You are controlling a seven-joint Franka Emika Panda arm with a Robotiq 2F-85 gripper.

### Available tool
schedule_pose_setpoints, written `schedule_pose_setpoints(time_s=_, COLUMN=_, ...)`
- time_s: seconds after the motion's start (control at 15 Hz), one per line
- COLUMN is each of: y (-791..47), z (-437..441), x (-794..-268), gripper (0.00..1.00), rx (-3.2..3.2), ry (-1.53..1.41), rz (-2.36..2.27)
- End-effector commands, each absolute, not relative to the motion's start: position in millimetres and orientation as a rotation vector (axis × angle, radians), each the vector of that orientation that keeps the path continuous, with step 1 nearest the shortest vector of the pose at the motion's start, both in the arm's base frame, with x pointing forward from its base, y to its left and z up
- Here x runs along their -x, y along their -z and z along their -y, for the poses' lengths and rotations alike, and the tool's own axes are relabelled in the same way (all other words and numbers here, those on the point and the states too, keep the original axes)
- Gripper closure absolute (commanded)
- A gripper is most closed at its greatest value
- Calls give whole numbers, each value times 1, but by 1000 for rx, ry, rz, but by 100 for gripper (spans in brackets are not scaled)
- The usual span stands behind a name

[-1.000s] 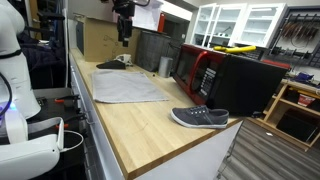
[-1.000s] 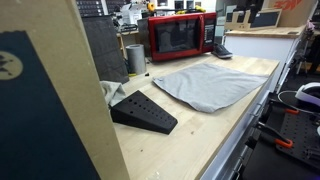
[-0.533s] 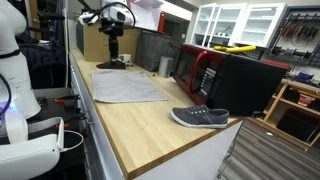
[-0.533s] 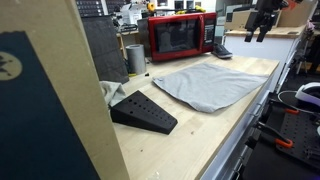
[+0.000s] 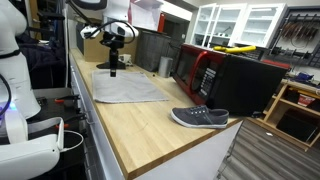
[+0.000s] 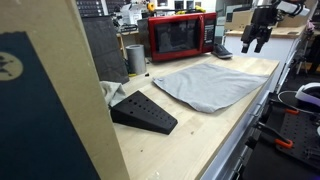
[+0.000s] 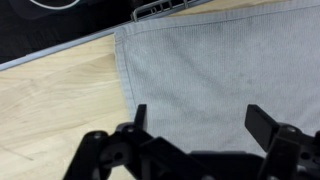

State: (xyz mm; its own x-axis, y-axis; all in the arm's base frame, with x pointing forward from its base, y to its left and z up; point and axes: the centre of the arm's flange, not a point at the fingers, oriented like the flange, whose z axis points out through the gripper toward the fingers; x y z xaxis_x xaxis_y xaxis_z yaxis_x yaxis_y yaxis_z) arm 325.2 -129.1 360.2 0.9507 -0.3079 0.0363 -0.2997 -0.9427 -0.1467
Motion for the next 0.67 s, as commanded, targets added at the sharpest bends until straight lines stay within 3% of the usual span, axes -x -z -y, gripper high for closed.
schedule_pose_setpoints(time_s=0.0, y=-331, z=126, x=-308, gripper=0, rx=2958, ry=99, rz=-552)
schedule_pose_setpoints(time_s=0.6, y=-275, z=131, x=-307, gripper=0, rx=2971, ry=-61, rz=-796)
